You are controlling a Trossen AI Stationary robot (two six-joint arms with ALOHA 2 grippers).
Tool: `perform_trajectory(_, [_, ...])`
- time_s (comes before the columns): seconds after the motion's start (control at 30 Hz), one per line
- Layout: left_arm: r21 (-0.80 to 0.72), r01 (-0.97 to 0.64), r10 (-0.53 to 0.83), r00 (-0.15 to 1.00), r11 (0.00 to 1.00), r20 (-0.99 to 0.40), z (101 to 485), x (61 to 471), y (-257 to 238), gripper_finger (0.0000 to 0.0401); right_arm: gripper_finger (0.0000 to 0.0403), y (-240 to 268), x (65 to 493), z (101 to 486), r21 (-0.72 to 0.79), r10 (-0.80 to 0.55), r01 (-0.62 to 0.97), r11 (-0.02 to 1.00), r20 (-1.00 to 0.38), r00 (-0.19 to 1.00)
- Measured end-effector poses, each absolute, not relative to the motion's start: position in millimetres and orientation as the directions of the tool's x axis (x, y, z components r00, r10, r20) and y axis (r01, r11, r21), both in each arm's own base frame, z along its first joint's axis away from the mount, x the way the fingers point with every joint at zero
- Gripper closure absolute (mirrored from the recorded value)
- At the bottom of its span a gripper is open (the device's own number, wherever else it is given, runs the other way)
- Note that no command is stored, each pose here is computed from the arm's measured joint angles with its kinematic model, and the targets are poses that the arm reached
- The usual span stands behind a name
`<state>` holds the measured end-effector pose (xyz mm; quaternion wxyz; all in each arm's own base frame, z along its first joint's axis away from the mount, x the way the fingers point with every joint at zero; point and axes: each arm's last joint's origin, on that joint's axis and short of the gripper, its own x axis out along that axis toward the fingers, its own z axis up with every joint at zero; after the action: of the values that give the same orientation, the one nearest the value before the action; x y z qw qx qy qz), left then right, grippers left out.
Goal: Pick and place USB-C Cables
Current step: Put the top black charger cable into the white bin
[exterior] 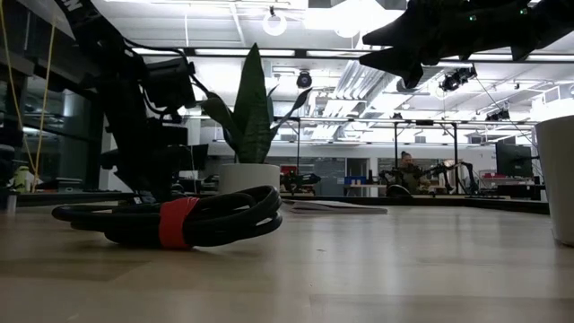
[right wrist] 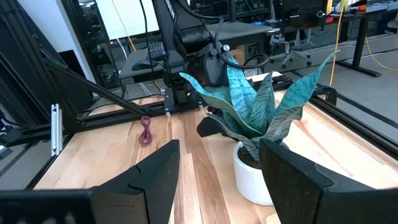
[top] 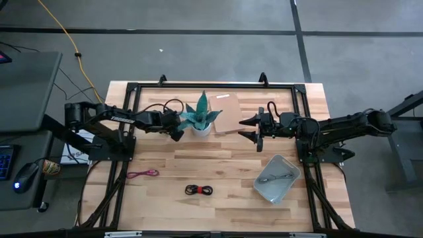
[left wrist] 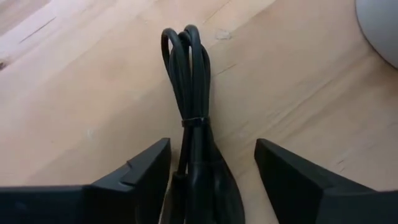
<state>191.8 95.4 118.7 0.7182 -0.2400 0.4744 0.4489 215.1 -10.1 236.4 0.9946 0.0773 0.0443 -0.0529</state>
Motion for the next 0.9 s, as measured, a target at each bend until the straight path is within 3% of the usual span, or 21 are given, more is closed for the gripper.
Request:
perform_trajectory(0.37, [0.123,-0.853,0.402,0.107,0.506,-0.909,127.7,179.6,93.8,0.0387,0.0192,-10.1,215.1,235.6,0.149,-0.098,0.113,0.982,-0.104,0.99])
perform_trajectory(0.6, [0.219,-0.862,0.481,0.033,0.457,-0.876,147.3,159.7,91.1,0.0394,0.0192,-9.8,215.1,235.7,0.149,-0.092,0.107,0.983,-0.104,0.99])
perform_trajectory(0.9, [0.125,-0.929,0.717,0.179,0.349,-0.674,209.9,142.9,82.5,0.0398,0.0192,-9.8,215.1,235.7,0.15,-0.091,0.106,0.983,-0.104,0.99])
